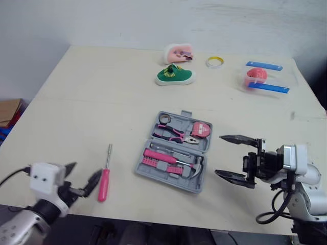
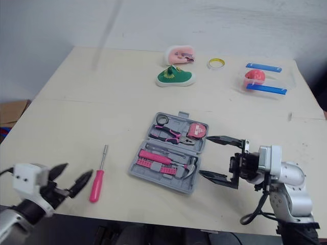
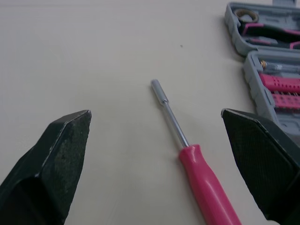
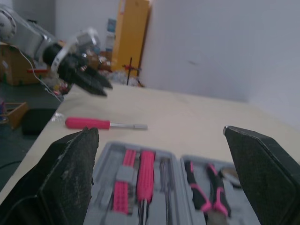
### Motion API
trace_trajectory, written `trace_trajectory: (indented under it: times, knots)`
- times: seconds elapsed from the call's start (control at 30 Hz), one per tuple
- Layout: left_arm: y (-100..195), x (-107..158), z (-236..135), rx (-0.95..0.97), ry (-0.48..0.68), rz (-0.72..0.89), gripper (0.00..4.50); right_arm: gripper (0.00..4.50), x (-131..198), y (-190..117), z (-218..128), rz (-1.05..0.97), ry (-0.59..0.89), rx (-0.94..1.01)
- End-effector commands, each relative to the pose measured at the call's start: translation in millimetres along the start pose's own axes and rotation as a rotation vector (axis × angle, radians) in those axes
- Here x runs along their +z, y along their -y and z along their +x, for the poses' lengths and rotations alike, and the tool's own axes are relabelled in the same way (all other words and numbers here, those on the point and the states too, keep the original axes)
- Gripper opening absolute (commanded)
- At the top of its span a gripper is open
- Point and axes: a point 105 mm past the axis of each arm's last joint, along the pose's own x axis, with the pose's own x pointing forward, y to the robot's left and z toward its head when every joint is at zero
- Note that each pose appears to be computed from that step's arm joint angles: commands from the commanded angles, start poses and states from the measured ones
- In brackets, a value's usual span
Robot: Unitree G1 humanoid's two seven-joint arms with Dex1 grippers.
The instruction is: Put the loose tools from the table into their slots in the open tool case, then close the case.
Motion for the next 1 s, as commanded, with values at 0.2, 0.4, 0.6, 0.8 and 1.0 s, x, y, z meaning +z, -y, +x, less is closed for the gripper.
trace_trajectory:
  times: [0.2, 0.4, 0.6, 0.8, 1.0]
  knots:
    - [20.5, -28.6, -2.4, 0.082, -0.106, -0.02, 4.5, 4.45, 3.9, -15.2, 5.8, 0.01, 0.026, 0.149]
    - [26.8, -59.2, 9.9, 0.118, -0.222, -0.066, 3.98, 4.5, -1.8, -17.9, 4.4, 0.016, 0.007, 0.16]
    - [28.8, -68.9, 18.4, 0.095, -0.26, -0.071, 1.46, 4.5, -6.9, -19.8, 1.0, 0.012, -0.021, 0.142]
    - [24.0, -59.6, 27.4, 0.107, -0.205, -0.083, 0.56, 4.5, -7.5, -22.8, -2.3, 0.013, -0.045, 0.115]
    - [18.2, -25.5, 37.4, 0.06, -0.044, -0.024, 0.56, 4.5, -3.3, -21.9, -2.0, -0.002, -0.066, 0.069]
